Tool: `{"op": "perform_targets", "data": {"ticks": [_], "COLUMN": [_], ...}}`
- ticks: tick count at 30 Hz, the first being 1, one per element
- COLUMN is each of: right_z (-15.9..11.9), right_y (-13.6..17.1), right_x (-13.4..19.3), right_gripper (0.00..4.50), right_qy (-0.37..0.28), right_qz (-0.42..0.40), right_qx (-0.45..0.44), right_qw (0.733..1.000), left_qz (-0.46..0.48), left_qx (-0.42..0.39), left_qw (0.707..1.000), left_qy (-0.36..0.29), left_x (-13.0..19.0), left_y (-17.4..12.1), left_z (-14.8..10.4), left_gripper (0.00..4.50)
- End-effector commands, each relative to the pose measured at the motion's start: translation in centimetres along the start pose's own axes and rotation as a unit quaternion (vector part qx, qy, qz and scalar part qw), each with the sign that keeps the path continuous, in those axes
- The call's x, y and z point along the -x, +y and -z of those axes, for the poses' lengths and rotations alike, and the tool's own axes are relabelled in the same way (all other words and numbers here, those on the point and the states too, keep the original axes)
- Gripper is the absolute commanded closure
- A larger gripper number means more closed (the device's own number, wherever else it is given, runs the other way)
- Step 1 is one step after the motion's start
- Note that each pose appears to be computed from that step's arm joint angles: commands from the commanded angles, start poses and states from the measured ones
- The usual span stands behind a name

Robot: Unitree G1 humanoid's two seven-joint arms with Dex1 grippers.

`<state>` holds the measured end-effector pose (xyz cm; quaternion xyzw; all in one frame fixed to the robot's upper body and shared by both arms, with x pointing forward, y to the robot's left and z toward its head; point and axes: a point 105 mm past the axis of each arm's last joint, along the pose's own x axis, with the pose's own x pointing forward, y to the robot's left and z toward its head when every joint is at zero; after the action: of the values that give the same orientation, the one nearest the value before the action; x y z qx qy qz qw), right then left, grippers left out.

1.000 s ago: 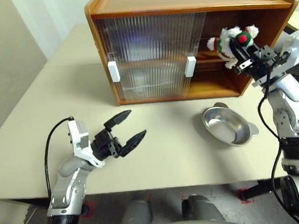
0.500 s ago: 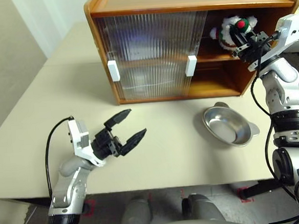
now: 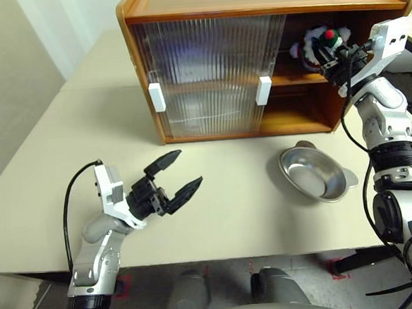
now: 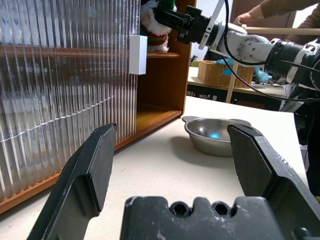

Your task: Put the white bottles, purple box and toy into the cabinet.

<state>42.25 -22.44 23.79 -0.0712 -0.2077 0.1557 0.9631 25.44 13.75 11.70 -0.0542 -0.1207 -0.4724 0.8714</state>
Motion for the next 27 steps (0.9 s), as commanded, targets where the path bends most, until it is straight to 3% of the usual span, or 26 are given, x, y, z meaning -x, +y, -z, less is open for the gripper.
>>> {"op": "perform_targets", "data": {"ticks": [1, 5, 16, 27], "right_z": [-0.7, -0.7, -0.4, 1.9], "right_y": [-0.7, -0.3, 1.1, 3.8], "right_x": [-0.2, -0.4, -0.5, -0.2], "right_gripper": [1.47, 0.04, 0.04, 0.04], "right_qy": [-0.01, -0.01, -0.011, 0.033], "right_qz": [0.009, -0.001, -0.031, -0.089], "right_qx": [0.011, 0.014, 0.013, -0.064], "right_qw": [1.0, 1.0, 0.999, 0.993], "left_qz": [0.003, 0.003, 0.0, -0.003], "left_qx": [0.001, 0.0, -0.002, -0.008], "left_qw": [1.0, 1.0, 1.0, 1.0], "left_qy": [0.008, 0.007, 0.008, 0.008], "left_x": [-0.2, -0.3, -0.2, -0.1], "left_y": [-0.1, -0.1, 0.0, 0.2], "left_z": [0.3, 0.2, 0.2, 0.0], "left_gripper": [0.0, 0.0, 0.0, 0.0]}}
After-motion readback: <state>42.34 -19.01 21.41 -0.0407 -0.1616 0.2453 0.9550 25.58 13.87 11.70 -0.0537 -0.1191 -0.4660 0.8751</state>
